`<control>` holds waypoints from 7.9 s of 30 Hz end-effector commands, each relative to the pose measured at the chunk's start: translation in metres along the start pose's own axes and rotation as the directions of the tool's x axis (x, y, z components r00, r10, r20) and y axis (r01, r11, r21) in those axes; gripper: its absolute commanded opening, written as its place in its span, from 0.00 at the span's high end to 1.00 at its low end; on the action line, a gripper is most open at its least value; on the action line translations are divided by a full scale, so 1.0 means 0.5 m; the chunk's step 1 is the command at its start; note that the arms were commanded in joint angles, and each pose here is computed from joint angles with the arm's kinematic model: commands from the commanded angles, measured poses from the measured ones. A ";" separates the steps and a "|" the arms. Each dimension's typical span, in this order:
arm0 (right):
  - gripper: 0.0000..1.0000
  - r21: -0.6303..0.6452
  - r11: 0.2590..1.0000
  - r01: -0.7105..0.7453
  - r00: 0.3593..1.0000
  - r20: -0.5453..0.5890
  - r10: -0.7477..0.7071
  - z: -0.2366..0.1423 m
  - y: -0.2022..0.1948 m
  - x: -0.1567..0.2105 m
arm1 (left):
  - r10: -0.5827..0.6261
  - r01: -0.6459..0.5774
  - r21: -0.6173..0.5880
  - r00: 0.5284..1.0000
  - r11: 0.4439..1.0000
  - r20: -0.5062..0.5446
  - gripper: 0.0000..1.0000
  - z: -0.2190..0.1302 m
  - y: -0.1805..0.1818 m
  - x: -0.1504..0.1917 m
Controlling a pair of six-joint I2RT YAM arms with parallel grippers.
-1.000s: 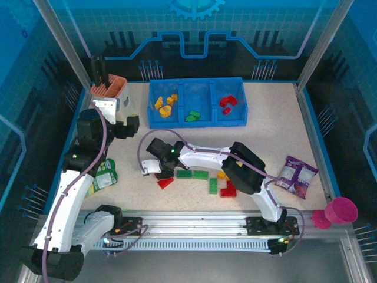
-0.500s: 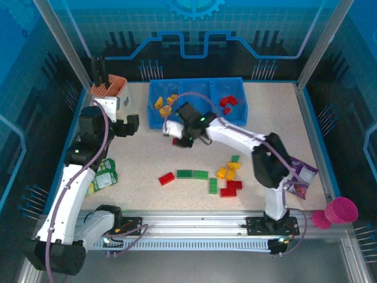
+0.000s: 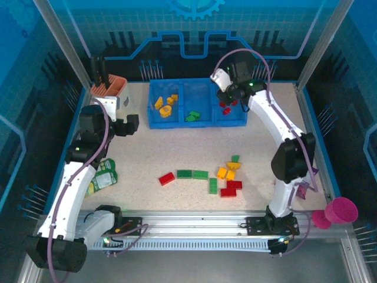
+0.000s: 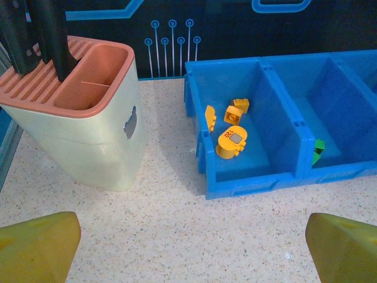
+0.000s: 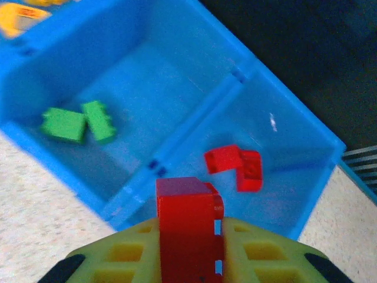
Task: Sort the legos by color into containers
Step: Place the lego in the container, then pick up the lego from the bottom-center of the table, then place the lego in the container, then pick up the lego from the center of the table.
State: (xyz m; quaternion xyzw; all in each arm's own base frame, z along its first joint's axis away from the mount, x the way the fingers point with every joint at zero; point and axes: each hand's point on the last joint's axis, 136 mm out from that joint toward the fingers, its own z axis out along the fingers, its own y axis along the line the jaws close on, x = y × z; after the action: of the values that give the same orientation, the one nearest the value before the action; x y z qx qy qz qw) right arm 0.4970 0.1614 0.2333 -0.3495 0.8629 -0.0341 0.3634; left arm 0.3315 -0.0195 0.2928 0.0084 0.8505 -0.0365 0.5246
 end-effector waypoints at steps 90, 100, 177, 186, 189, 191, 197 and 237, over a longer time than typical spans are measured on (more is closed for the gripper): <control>0.20 -0.593 0.287 0.752 0.593 0.419 -0.688 0.020 0.877 0.194 | -0.037 0.036 0.019 0.995 0.999 0.093 0.01 -0.031 0.007 -0.030; 0.35 -0.620 0.273 0.735 0.589 0.385 -0.711 0.051 0.873 0.238 | -0.039 0.038 0.014 0.997 0.999 0.074 0.01 -0.019 0.009 -0.022; 0.51 0.024 0.995 -0.093 0.989 -0.111 0.095 0.254 -0.088 0.126 | -0.061 0.061 0.010 0.998 0.998 0.027 0.01 -0.001 0.013 -0.039; 0.42 0.007 1.000 0.005 1.000 -0.028 -0.005 0.070 0.002 0.019 | -0.072 0.069 0.044 0.996 0.997 0.049 0.01 -0.009 0.001 -0.043; 0.41 -0.045 0.999 0.018 1.000 -0.011 -0.019 -0.008 0.045 0.010 | -0.074 0.071 0.054 0.995 0.996 0.062 0.01 -0.016 -0.002 -0.046; 0.47 -0.038 0.997 0.071 0.997 0.019 -0.070 -0.059 0.072 0.012 | -0.078 0.074 0.054 0.994 0.996 0.071 0.00 -0.021 -0.002 -0.048; 0.49 -0.123 0.950 0.286 0.954 0.134 -0.269 -0.187 0.221 0.084 | -0.085 0.079 0.069 0.992 0.994 0.088 0.00 -0.034 -0.008 -0.051; 0.27 -0.388 0.909 0.154 0.950 -0.194 -0.244 0.057 0.620 0.268 | -0.087 0.079 0.082 0.991 0.993 0.099 0.01 -0.047 -0.012 -0.042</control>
State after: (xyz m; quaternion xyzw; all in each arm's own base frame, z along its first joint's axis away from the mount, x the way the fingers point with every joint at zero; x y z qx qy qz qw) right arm 0.2658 0.3138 0.0377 -0.4971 0.8456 0.0408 0.1900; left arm 0.3187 -0.0240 0.3200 -0.0096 0.8255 -0.0879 0.5575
